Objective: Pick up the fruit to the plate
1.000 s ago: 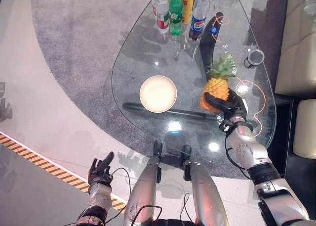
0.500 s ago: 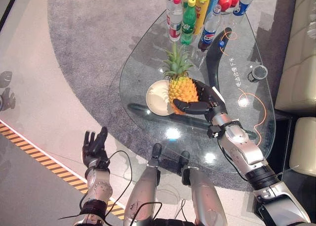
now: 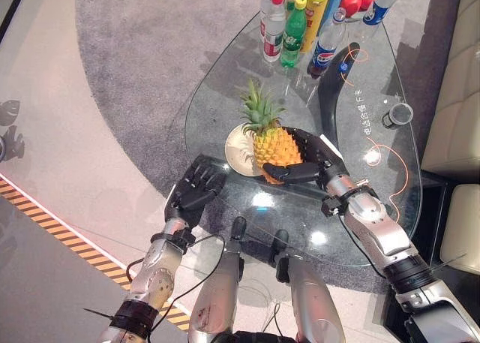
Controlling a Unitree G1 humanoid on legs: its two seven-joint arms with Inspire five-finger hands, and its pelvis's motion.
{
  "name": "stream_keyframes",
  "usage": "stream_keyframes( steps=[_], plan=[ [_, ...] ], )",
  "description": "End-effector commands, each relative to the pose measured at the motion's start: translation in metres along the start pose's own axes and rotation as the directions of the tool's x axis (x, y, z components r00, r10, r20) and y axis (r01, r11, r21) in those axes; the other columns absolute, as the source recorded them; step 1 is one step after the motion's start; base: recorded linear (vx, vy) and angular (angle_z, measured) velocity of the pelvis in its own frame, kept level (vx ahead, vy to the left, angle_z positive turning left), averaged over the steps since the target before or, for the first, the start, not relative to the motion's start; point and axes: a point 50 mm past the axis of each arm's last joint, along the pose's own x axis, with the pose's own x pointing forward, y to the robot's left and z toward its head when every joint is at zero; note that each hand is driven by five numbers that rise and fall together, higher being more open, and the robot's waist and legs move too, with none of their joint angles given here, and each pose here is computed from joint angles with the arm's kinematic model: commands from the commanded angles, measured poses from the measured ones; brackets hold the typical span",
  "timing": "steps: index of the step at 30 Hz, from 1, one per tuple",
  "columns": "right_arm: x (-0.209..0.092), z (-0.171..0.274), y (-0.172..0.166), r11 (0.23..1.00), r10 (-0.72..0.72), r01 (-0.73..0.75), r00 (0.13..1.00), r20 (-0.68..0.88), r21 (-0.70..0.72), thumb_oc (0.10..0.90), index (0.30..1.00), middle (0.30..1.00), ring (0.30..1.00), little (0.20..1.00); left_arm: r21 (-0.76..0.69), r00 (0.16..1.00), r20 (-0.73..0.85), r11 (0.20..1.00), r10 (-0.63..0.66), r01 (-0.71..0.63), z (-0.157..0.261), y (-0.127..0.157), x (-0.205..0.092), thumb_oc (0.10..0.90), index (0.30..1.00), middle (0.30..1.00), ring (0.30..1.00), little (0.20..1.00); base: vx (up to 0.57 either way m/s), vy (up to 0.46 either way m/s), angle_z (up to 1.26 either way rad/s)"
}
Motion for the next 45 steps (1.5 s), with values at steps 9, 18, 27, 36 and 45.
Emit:
stream_keyframes(
  steps=[9,18,27,36,45],
  plan=[
    [-0.005,0.070,0.039,0.944,0.324,-0.285,0.894,0.308,-0.165,0.100,0.300,0.300,0.300,0.200,0.060,0.958,0.178,0.974,-0.224,0.217,0.055,-0.038,0.001,0.800,0.900,0.900,0.900,0.900,0.00,-0.003,0.04],
    [-0.004,0.070,0.061,0.904,0.428,-0.397,0.851,0.304,-0.161,0.100,0.300,0.300,0.300,0.200,-0.082,0.934,0.204,0.946,-0.293,0.315,0.061,-0.057,0.004,0.800,0.900,0.900,0.900,0.900,0.00,0.000,0.00],
    [0.001,0.081,0.068,0.905,0.426,-0.392,0.835,0.348,-0.167,0.100,0.300,0.300,0.300,0.200,-0.132,0.900,0.078,0.890,-0.429,0.436,0.040,-0.077,0.004,0.800,0.900,0.900,0.900,0.900,0.00,0.012,0.00],
    [0.004,0.082,0.073,0.906,0.423,-0.400,0.831,0.360,-0.142,0.100,0.300,0.300,0.300,0.200,-0.154,0.853,0.028,0.841,-0.522,0.519,0.033,-0.092,0.002,0.800,0.900,0.900,0.900,0.900,-0.01,0.037,0.00],
    [-0.001,0.078,0.090,0.834,0.552,-0.511,0.779,0.297,-0.209,0.100,0.300,0.300,0.300,0.200,-0.162,0.871,0.083,0.855,-0.485,0.492,0.039,-0.091,0.003,0.800,0.900,0.900,0.900,0.900,-0.01,0.040,0.01]
  ],
)
